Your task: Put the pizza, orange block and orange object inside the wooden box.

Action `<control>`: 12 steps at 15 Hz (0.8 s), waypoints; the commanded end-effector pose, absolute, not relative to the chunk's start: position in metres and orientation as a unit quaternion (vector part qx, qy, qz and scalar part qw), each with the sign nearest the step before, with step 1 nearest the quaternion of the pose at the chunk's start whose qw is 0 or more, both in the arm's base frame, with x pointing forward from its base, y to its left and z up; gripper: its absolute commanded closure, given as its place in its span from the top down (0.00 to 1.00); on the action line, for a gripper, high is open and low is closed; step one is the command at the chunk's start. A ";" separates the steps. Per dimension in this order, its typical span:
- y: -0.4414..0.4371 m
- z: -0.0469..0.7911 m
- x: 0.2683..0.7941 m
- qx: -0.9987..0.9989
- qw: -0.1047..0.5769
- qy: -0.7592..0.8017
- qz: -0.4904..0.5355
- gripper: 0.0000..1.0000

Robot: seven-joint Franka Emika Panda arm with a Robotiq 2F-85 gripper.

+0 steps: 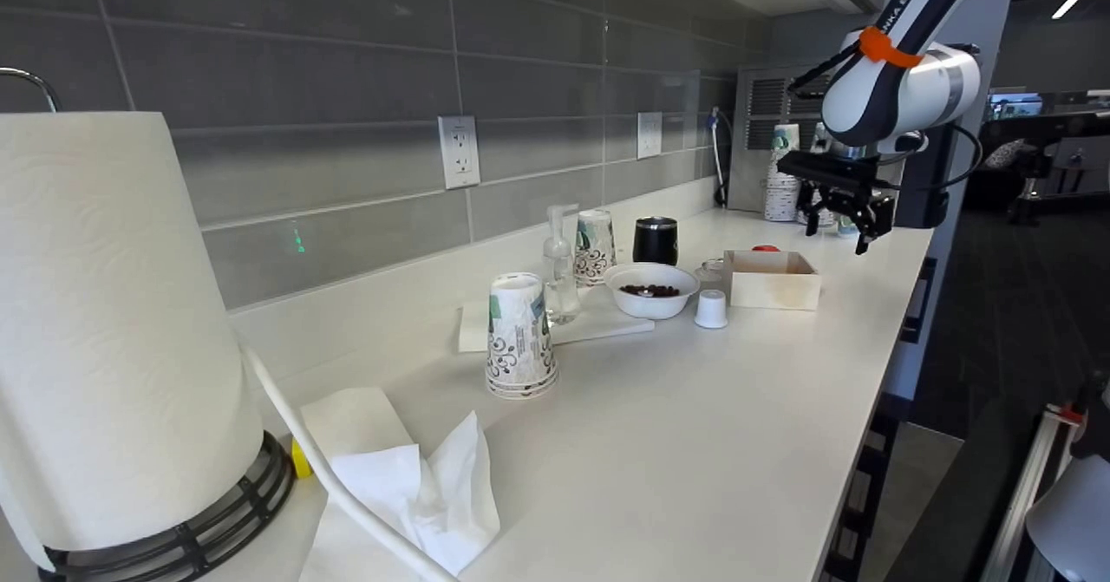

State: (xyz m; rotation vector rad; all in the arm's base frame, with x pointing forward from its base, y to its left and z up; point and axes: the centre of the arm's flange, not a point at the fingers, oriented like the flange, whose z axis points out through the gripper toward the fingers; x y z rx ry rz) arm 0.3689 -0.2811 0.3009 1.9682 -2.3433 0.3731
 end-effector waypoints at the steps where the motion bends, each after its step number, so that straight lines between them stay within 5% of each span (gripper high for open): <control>1: -0.293 0.290 0.391 0.620 0.035 -0.775 0.118 1.00; 12: -0.300 0.252 0.426 0.634 0.025 -0.769 0.082 1.00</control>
